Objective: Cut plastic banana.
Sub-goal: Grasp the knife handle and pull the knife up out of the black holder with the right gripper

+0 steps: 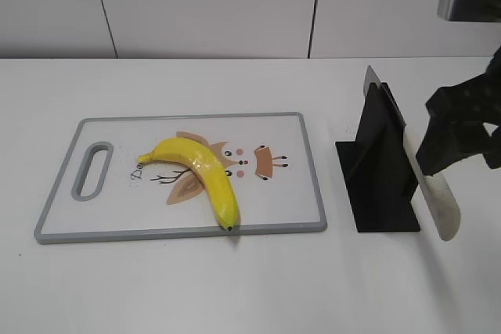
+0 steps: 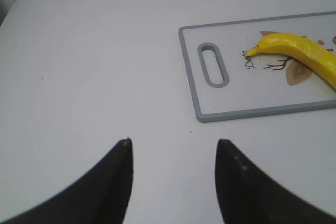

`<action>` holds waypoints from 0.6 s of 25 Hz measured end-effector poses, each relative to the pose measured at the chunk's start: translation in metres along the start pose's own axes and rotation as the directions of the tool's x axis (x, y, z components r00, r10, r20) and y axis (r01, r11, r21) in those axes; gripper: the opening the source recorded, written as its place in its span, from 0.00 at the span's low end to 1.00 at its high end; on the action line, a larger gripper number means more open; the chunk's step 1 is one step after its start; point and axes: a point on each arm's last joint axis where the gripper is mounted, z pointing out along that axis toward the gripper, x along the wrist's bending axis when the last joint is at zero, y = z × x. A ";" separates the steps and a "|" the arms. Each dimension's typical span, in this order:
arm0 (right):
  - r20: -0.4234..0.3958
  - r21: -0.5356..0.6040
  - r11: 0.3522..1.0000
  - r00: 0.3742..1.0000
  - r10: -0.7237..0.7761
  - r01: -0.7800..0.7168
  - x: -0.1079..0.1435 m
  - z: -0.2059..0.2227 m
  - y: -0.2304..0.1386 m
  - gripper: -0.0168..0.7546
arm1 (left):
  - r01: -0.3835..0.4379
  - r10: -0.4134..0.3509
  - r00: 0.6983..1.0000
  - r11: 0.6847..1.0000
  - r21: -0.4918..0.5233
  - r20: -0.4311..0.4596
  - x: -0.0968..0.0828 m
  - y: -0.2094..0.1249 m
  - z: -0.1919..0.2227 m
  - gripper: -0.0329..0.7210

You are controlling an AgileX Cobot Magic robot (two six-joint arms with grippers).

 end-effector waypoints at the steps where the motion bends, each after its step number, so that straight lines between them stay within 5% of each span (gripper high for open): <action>1: 0.002 0.004 1.000 1.000 0.004 -0.004 0.000 0.005 0.003 0.78 | 0.000 0.000 1.000 1.000 0.000 0.000 0.000 0.000 0.000 0.67; 15: 0.078 0.148 0.988 0.996 0.041 -0.052 -0.007 0.070 0.022 0.75 | 0.000 0.000 1.000 1.000 0.000 -0.001 0.000 0.000 0.000 0.67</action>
